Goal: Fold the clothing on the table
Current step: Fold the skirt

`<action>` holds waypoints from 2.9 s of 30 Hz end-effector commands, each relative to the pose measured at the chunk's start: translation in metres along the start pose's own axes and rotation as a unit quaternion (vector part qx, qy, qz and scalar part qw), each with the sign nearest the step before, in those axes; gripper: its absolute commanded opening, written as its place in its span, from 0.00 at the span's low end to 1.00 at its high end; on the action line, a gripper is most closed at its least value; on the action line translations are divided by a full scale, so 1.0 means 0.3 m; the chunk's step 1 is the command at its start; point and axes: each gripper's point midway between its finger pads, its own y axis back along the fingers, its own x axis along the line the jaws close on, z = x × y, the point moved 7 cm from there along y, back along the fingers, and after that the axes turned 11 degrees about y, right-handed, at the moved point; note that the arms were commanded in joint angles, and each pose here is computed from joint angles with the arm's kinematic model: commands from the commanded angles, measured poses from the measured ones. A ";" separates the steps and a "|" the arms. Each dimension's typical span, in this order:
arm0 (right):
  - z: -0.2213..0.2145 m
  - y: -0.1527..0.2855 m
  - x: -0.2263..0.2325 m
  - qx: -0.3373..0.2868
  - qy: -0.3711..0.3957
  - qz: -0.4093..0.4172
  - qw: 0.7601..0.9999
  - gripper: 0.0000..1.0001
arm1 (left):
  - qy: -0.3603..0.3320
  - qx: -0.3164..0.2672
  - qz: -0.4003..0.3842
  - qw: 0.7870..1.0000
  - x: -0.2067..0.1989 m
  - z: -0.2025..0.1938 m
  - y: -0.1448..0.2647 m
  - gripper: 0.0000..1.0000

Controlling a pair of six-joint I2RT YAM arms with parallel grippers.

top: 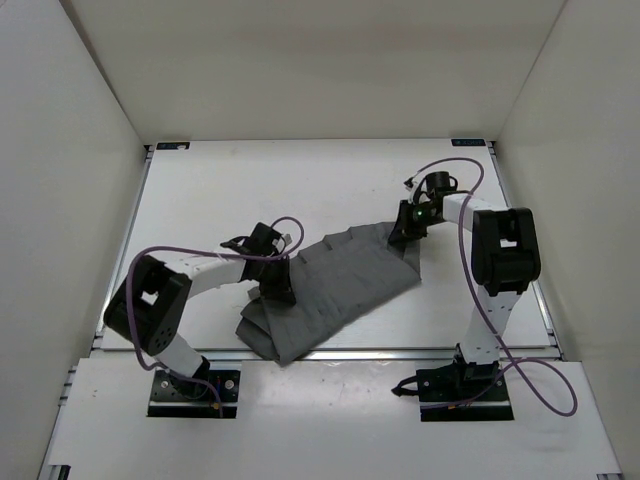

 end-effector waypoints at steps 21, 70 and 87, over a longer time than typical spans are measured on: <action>0.091 0.165 -0.112 -0.076 -0.063 -0.098 0.990 0.10 | -0.089 -0.038 0.095 0.991 -0.146 0.597 -0.086 0.00; -0.127 0.083 -0.006 0.002 -0.055 -0.111 0.992 0.02 | -0.068 -0.024 0.142 0.987 0.025 0.335 -0.021 0.10; 0.335 0.282 0.483 -0.199 0.117 0.097 0.968 0.00 | -0.110 0.001 -0.021 0.994 -0.345 0.469 -0.271 0.00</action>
